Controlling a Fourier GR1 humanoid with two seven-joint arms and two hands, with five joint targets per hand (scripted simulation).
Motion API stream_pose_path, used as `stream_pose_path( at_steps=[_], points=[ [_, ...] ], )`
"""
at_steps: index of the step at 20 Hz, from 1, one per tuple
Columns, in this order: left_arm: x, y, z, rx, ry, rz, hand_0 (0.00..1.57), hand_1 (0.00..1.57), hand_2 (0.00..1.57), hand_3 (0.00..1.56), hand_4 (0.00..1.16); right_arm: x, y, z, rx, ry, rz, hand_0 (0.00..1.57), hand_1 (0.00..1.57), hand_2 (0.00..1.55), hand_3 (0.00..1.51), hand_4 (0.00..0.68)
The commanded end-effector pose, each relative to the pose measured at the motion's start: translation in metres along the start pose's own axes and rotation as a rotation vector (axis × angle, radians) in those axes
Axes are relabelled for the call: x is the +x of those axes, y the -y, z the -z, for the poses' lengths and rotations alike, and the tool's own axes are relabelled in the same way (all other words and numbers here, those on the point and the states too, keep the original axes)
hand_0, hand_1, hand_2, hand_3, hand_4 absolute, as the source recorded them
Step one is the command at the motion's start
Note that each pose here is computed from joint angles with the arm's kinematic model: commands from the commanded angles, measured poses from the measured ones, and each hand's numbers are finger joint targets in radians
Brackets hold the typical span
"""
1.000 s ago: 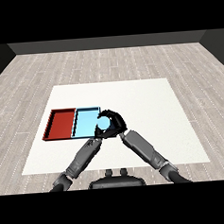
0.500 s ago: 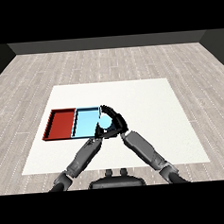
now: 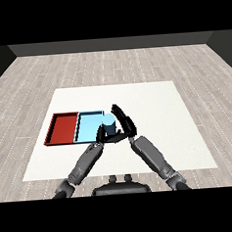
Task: Pick the blue can and put it in the blue box
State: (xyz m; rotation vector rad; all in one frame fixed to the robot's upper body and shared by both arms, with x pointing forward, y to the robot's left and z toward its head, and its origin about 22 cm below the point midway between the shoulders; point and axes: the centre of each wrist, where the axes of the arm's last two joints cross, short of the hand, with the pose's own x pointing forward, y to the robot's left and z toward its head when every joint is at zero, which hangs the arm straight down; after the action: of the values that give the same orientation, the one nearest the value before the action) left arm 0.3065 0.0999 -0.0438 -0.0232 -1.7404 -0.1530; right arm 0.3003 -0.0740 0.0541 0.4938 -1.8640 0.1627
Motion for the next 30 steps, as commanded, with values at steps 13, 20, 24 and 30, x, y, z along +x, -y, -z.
stream_pose_path(
  at_steps=[13,20,24,30],
  points=[
    [0.0,-0.017,-0.0039,0.054,-0.017,0.101,1.57,1.57,1.57,1.49,1.13,0.083,0.081,-0.074,-0.213,0.171,0.03,0.0,0.0,0.0,0.0,0.0],
    [-0.005,-0.106,0.0319,0.197,-0.141,0.184,1.57,1.57,1.57,1.49,1.13,0.074,0.129,-0.098,-0.318,0.178,-0.037,0.0,0.0,0.0,0.0,0.0],
    [-0.01,-0.146,0.028,0.282,-0.267,0.215,1.57,1.57,1.57,1.5,1.09,0.076,0.118,-0.116,-0.339,0.153,-0.046,0.0,0.0,0.0,0.0,0.0],
    [-0.026,-0.189,0.0396,0.305,-0.413,0.297,1.57,1.57,1.57,1.5,1.06,0.062,0.135,-0.101,-0.362,0.134,-0.052,0.0,0.0,0.0,0.0,0.0]
  ],
)
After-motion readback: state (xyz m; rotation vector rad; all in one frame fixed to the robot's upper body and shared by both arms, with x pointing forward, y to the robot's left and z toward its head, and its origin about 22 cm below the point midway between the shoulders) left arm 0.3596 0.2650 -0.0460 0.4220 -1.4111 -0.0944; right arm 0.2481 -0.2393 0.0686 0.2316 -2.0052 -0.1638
